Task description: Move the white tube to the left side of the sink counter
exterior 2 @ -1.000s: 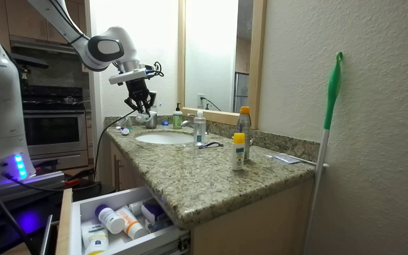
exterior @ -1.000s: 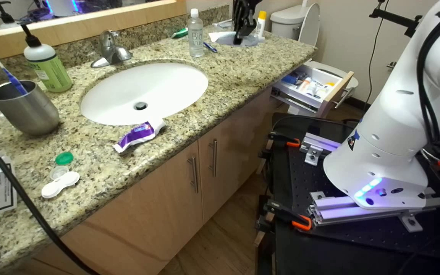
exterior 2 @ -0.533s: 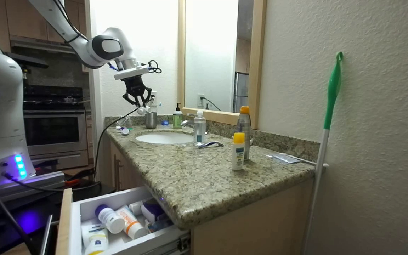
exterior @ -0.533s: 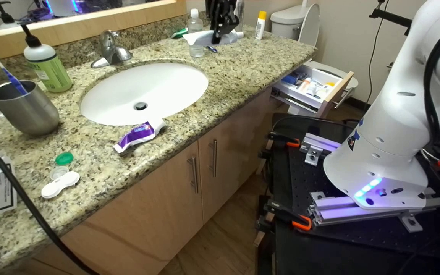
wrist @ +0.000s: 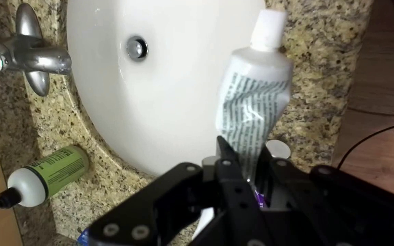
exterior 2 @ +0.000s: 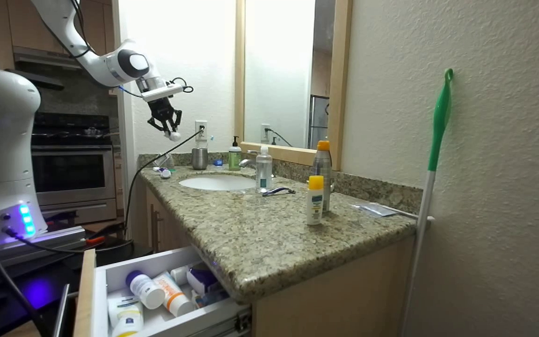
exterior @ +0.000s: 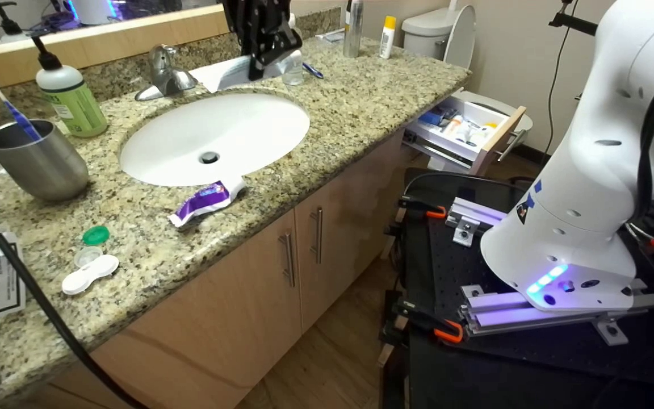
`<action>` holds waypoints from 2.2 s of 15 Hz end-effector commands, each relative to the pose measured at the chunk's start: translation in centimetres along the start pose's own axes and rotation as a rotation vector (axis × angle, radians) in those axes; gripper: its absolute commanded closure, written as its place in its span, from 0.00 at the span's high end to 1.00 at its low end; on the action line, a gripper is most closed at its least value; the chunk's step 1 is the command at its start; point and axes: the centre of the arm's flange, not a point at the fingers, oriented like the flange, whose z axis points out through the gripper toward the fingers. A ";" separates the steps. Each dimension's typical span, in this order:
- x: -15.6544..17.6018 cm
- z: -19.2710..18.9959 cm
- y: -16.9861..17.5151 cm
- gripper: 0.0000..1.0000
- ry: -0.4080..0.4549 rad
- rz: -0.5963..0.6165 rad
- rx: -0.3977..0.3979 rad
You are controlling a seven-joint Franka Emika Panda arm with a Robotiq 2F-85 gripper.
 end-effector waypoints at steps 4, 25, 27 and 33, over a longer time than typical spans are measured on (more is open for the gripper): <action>3.9 2.1 1.4 0.04 0.024 -0.127 -0.022; 14.3 10.1 -0.7 0.04 0.019 -0.339 0.114; 14.4 10.8 -1.1 0.17 0.015 -0.338 0.126; 15.9 12.7 -1.3 0.04 0.006 -0.327 0.087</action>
